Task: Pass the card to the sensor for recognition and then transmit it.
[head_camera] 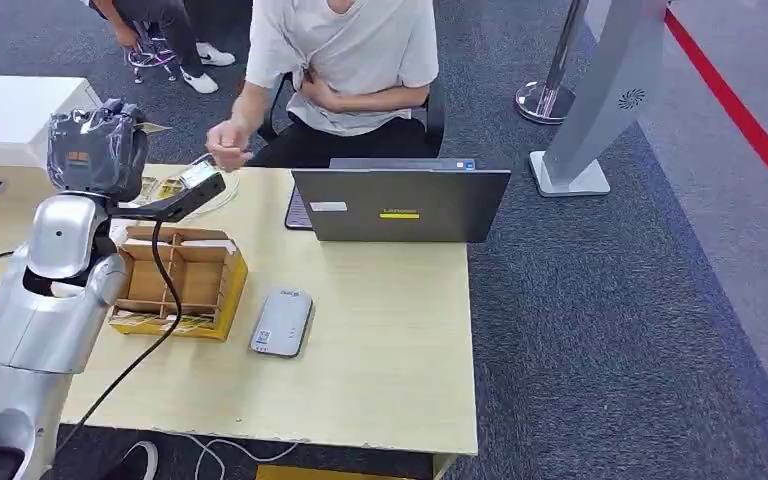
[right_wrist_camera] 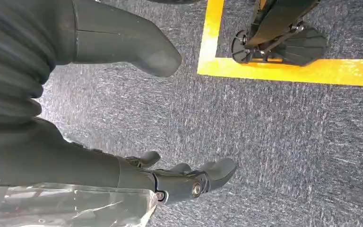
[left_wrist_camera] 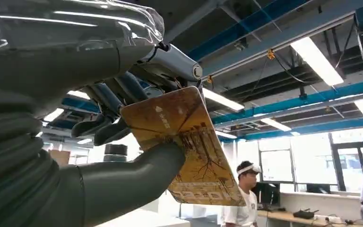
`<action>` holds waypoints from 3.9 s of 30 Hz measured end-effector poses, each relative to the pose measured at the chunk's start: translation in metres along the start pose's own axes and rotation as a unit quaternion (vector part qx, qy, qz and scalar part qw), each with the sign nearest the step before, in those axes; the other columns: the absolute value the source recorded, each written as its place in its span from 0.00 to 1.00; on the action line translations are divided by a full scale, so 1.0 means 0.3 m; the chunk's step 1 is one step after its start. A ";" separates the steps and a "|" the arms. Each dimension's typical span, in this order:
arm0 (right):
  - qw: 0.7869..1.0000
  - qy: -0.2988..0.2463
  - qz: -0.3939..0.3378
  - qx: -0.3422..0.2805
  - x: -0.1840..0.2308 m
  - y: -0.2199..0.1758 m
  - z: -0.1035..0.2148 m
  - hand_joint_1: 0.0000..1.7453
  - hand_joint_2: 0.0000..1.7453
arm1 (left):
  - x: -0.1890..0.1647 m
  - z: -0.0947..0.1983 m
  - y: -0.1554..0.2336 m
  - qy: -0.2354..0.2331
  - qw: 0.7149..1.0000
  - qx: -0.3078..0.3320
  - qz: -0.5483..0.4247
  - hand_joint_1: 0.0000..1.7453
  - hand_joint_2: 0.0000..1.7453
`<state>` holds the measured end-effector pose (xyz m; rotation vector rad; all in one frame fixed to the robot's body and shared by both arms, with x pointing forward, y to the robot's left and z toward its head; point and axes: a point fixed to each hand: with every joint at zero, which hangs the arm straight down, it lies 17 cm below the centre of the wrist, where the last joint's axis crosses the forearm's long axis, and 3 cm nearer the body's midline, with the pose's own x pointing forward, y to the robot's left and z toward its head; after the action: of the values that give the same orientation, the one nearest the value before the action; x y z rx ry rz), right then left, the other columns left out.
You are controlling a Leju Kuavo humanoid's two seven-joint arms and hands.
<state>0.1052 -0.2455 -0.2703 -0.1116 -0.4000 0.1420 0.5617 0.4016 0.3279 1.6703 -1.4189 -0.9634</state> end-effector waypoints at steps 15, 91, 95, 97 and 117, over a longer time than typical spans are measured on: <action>1.000 0.020 -0.009 -0.007 -0.035 0.019 0.009 0.00 1.00 | 0.485 0.432 0.019 -0.157 0.979 -0.006 0.132 1.00 1.00; 1.000 0.010 0.018 0.006 -0.023 0.087 0.022 0.00 1.00 | 0.423 0.469 -0.285 -0.091 0.993 -0.062 0.043 1.00 1.00; 1.000 0.005 0.020 0.006 -0.019 0.087 0.022 0.00 1.00 | 0.312 0.319 -0.151 -0.074 0.997 0.000 0.013 1.00 1.00; 1.000 0.005 0.022 0.006 -0.018 0.088 0.022 0.00 1.00 | 0.243 0.245 -0.093 -0.062 0.998 0.022 -0.006 1.00 1.00; 1.000 0.015 0.025 0.011 -0.029 0.093 0.023 0.00 1.00 | -0.064 0.019 0.010 0.027 0.997 0.035 -0.060 0.00 1.00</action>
<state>0.0913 -0.2190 -0.2711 -0.1028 -0.3666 0.1933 0.5532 0.4198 0.3296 1.8367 -1.3437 -0.9359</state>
